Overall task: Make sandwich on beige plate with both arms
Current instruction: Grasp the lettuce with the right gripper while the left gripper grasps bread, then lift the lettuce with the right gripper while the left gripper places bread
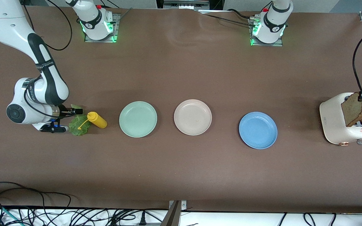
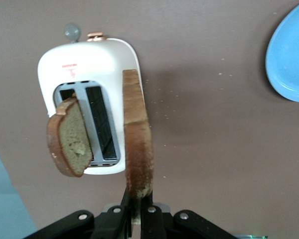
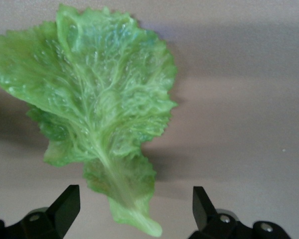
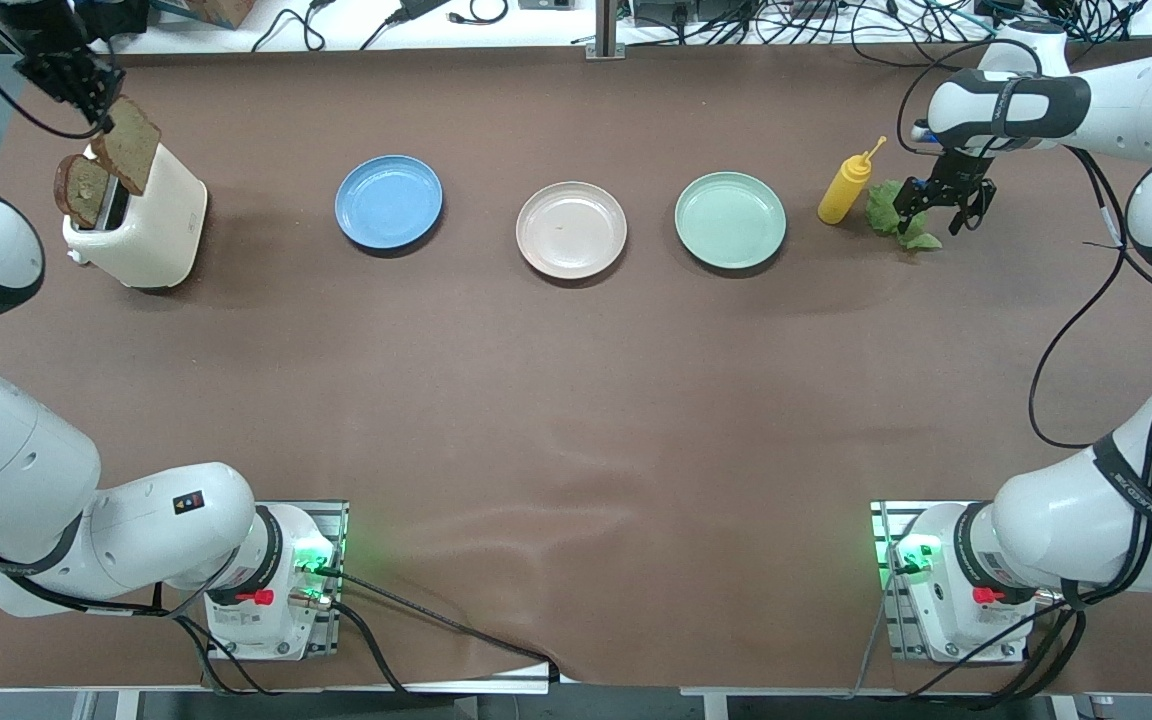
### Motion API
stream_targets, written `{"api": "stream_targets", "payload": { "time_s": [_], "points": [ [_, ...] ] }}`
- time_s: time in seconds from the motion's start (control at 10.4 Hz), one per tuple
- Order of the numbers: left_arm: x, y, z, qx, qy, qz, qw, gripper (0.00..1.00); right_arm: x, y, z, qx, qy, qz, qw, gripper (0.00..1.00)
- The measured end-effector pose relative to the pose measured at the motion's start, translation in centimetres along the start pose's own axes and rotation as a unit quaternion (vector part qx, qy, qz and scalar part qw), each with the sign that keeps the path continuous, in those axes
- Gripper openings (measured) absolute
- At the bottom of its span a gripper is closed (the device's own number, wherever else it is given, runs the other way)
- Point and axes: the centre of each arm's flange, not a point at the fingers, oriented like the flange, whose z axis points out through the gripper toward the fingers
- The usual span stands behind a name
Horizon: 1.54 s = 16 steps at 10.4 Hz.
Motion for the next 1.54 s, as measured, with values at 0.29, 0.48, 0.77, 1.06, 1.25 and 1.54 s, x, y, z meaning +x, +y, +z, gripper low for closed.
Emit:
{"api": "stream_targets", "payload": {
  "time_s": [0.29,0.48,0.77,1.06,1.25,1.54],
  "points": [
    [1.6,9.7,-3.0,0.023,-0.006,0.072,0.997,0.08,0.3,-0.1,1.0,0.009,-0.002,0.004,1.000,0.99],
    [2.1,18.1,-3.4,0.033,-0.025,0.136,0.990,0.08,0.4,-0.2,1.1,0.009,-0.002,-0.002,1.000,0.74],
    [3.9,29.3,0.5,-0.058,-0.063,0.212,0.974,0.08,0.4,-0.1,1.0,0.010,-0.001,-0.017,1.000,0.27],
    [8.4,35.1,7.8,-0.207,-0.077,0.218,0.951,0.08,0.9,0.1,-2.0,0.011,-0.010,-0.035,0.999,0.04],
    [10.1,38.8,10.0,-0.322,-0.077,0.199,0.922,0.08,1.0,0.7,-7.0,0.014,-0.032,-0.057,0.998,0.04],
    [12.3,44.8,12.9,-0.424,-0.049,0.164,0.889,0.08,-0.3,1.4,-14.8,0.013,-0.032,-0.073,0.997,0.04]
  ]
}}
